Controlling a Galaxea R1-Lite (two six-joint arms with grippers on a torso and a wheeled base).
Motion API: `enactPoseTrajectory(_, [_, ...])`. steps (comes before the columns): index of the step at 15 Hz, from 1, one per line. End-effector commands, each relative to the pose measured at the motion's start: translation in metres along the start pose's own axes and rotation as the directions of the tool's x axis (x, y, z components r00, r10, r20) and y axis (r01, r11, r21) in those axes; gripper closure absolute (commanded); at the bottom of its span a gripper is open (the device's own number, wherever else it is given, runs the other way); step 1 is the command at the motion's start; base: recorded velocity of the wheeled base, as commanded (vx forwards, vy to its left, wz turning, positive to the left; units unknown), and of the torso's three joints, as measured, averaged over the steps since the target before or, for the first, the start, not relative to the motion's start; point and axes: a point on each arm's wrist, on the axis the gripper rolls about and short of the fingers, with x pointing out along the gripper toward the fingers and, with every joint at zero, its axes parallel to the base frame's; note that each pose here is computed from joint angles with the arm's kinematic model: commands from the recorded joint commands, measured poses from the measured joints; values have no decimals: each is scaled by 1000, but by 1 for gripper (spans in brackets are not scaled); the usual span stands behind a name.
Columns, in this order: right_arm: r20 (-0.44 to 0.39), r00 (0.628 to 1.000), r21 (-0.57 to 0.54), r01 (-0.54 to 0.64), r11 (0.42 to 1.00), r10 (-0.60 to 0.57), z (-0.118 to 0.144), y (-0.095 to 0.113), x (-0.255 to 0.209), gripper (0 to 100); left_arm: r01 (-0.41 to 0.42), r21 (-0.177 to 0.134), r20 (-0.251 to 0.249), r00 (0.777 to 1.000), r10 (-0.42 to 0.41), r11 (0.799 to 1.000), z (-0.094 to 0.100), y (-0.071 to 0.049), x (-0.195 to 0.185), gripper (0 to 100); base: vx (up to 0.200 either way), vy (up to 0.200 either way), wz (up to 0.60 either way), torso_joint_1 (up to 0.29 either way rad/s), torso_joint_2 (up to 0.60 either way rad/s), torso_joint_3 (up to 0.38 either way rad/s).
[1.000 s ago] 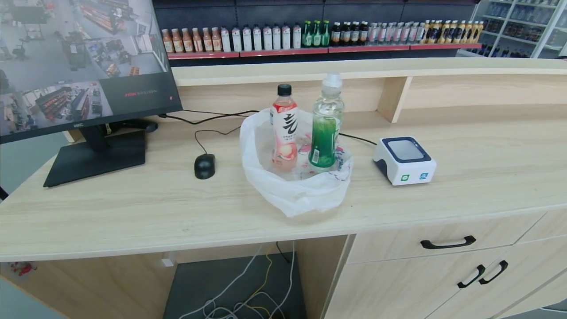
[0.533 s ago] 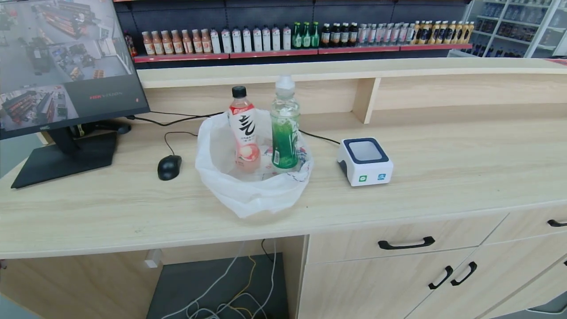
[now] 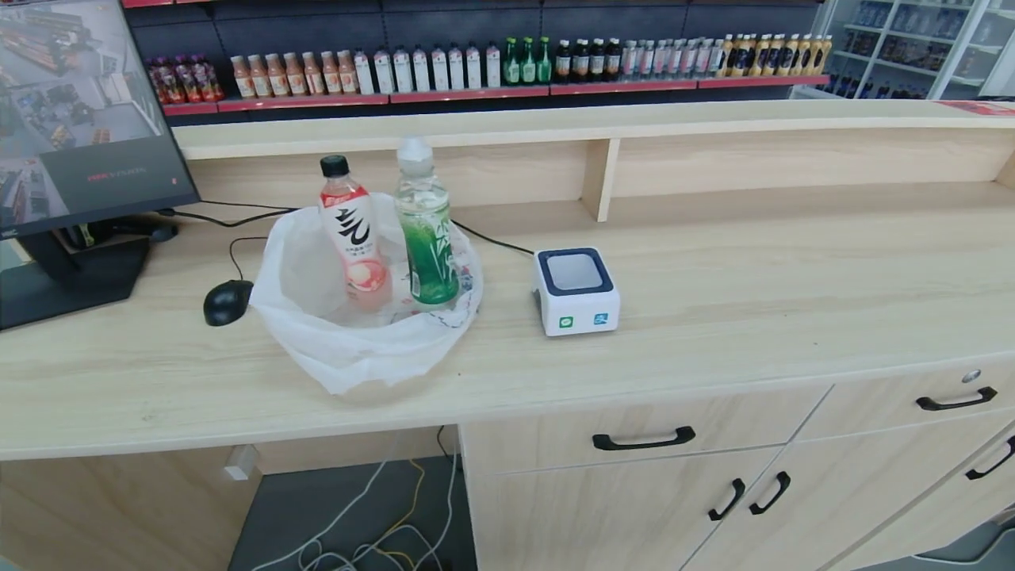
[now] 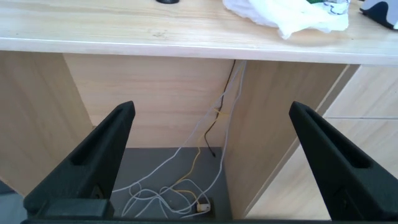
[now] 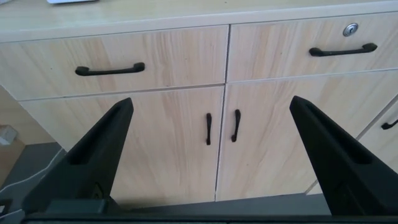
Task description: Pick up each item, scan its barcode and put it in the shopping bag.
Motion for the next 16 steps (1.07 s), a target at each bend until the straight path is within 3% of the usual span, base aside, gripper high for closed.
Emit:
enactPoseTrajectory(1, [-2, 1000, 1, 0, 1000, 0, 0, 0, 0, 0, -1, 0, 0, 1000, 1, 1000, 0, 0, 0, 0, 0, -200, 0, 2, -2, 7])
enactPoseTrajectory(16, [-2, 1000, 2, 0, 1000, 0, 0, 0, 0, 0, -1, -5, 0, 1000, 1, 1000, 0, 0, 0, 0, 0, 0, 0, 0, 0, 0])
